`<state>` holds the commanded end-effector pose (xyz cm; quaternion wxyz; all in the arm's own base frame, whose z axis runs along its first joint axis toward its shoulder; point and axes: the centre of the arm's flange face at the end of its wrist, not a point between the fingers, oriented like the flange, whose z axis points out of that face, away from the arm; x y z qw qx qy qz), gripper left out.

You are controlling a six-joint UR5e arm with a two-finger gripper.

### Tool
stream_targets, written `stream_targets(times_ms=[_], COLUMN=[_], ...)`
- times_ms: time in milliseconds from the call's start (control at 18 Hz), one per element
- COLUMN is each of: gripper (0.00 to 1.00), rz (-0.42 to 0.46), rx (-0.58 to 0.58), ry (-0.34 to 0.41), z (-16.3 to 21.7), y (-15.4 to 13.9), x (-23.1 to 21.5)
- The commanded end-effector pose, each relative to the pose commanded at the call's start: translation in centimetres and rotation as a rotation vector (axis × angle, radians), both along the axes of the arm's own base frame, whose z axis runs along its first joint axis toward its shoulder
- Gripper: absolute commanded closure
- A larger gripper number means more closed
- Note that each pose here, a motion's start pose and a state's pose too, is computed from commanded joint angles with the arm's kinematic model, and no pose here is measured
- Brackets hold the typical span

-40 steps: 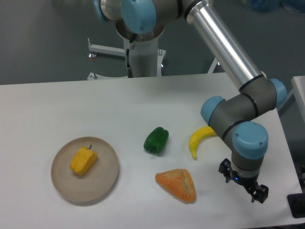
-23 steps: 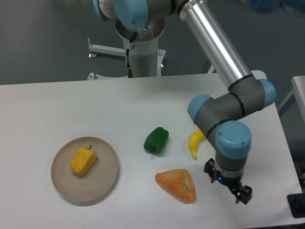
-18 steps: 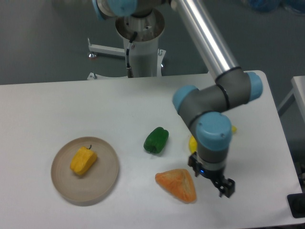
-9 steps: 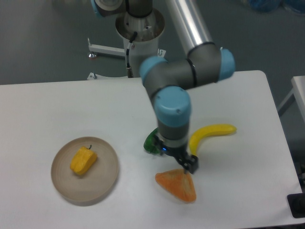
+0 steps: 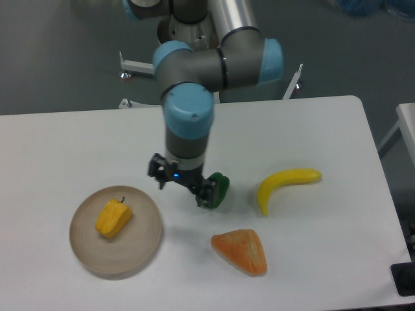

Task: Pick up the yellow pepper from the plate
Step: 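Move the gripper from beside the banana over to the plate, then lower the gripper onto the yellow pepper and close on it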

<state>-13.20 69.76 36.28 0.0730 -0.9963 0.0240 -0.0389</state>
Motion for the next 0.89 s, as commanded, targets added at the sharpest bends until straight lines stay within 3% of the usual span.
stream_targets(times_ms=[389,889], gripper=[0.0,0.0], rz=[-0.031,-0.096], rx=[-0.013,-0.013], ry=[-0.009,0.006], z=[-3.8,-6.5], y=[1.3,1.6], x=[7.1,9.3])
